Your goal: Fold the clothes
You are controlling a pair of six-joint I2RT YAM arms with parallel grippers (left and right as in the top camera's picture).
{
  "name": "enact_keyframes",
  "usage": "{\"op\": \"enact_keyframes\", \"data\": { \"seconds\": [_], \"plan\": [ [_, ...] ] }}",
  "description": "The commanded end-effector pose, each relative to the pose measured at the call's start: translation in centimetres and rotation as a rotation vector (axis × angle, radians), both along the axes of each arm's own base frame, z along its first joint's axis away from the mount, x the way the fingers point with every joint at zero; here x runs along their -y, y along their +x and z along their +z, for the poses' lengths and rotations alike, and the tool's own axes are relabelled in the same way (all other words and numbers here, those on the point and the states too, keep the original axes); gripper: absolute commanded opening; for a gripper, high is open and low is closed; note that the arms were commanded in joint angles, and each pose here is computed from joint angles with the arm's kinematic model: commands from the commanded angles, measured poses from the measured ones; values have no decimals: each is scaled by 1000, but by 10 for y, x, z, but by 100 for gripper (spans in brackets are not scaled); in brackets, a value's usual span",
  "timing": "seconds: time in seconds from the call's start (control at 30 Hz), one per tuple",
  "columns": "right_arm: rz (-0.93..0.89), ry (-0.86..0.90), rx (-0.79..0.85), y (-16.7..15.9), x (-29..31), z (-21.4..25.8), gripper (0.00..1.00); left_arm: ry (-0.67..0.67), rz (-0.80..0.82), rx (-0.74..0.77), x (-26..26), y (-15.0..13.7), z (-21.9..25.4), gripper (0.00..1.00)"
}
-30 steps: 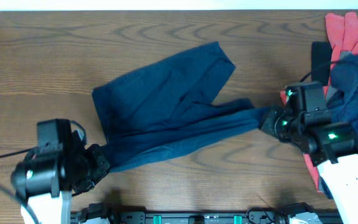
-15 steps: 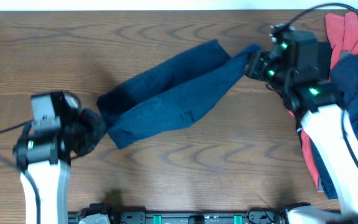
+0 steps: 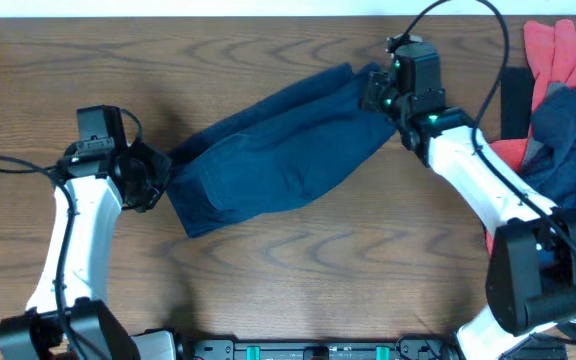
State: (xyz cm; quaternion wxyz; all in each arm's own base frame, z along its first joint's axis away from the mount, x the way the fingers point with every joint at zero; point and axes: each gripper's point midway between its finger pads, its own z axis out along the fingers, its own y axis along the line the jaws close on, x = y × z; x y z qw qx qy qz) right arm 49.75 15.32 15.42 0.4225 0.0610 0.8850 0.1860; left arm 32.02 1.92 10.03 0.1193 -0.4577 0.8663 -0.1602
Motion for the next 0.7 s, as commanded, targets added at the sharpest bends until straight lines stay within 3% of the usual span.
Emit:
{"op": "enact_keyframes", "data": {
  "seconds": [0.0, 0.13, 0.17, 0.2, 0.23, 0.27, 0.3, 0.67],
  "plan": [
    [-70, -46, 83, 18, 9, 12, 1, 88, 119, -26, -27, 0, -3, 6],
    [-121, -43, 190, 36, 10, 24, 1, 129, 184, -8, -38, 7, -4, 10],
    [-123, -35, 213, 40, 9, 27, 1, 130, 184, 2, -39, 10, -4, 15],
    [-121, -29, 228, 42, 7, 27, 8, 131, 185, 17, -40, 15, -3, 32],
    [-116, -21, 242, 45, 4, 28, 37, 133, 186, 31, -40, 19, -3, 48],
    [-108, -16, 247, 46, 1, 27, 76, 133, 186, 40, -41, 21, -3, 63],
    [-105, -17, 242, 46, 0, 24, 99, 135, 186, 50, -41, 23, -2, 75],
    [-97, -186, 8, 23, 45, -29, 99, 133, 27, 96, -29, 23, 10, 78]
  ]
}}
